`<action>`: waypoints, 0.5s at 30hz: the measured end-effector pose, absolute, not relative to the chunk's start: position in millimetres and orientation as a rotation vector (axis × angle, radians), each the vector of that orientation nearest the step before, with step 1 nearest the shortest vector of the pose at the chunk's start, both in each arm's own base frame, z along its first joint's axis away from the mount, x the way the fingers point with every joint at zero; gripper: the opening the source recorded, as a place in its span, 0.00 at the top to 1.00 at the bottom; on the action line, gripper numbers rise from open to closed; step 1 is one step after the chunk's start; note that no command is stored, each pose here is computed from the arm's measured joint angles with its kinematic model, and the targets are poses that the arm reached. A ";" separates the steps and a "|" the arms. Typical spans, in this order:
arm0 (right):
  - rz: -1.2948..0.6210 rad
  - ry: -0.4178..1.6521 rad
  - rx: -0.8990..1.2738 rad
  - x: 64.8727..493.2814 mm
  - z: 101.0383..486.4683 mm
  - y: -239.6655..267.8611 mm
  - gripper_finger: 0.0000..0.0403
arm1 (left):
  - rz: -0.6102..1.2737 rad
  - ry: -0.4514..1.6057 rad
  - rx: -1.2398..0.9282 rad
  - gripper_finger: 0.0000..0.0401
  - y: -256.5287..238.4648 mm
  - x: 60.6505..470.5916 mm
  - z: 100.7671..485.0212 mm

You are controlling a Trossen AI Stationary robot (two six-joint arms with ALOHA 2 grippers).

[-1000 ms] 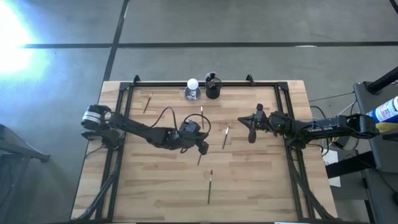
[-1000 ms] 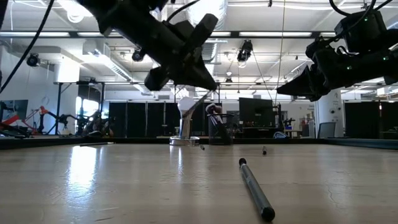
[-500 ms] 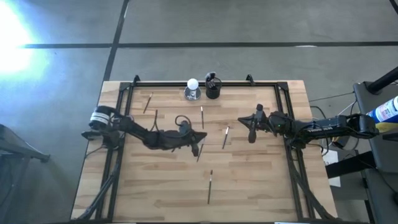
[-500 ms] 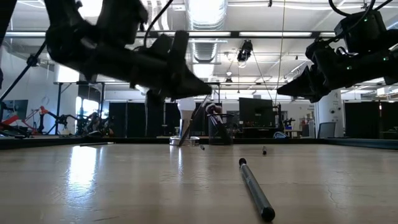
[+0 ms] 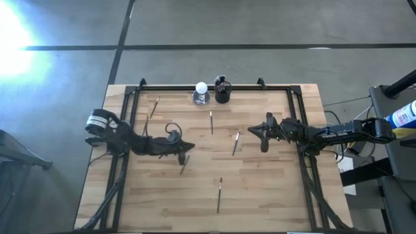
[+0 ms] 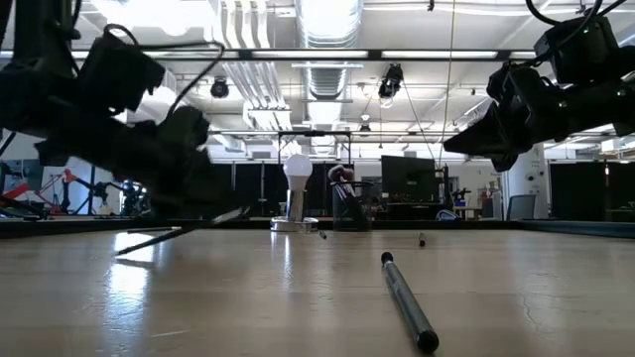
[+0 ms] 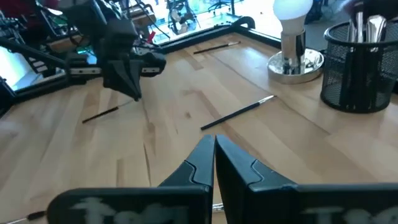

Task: Pick & Place Makeup Supplies
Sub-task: Put the makeup brush into the black makeup holder

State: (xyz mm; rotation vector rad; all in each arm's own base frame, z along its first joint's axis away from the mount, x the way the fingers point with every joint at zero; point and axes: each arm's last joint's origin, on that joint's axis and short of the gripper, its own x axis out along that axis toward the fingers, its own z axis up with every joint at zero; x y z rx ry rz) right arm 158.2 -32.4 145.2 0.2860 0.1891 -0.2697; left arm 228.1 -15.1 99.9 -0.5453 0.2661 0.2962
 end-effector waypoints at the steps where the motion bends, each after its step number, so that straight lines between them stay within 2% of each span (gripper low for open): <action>1: -0.269 0.186 0.287 158.5 145.4 -32.2 0.97 | 0.317 0.303 -0.581 1.00 -14.7 224.4 97.8; 4: -0.270 0.167 0.278 159.9 147.6 -32.7 0.97 | 0.390 0.443 -0.670 0.97 -15.2 217.4 92.6; 8: -0.262 0.138 0.218 165.2 157.8 -33.8 0.97 | 0.449 0.597 -0.710 0.89 -18.8 223.0 103.5; 15: -0.253 0.117 0.128 170.4 168.0 -34.8 0.97 | 0.554 0.945 -0.614 0.72 -23.5 237.6 162.5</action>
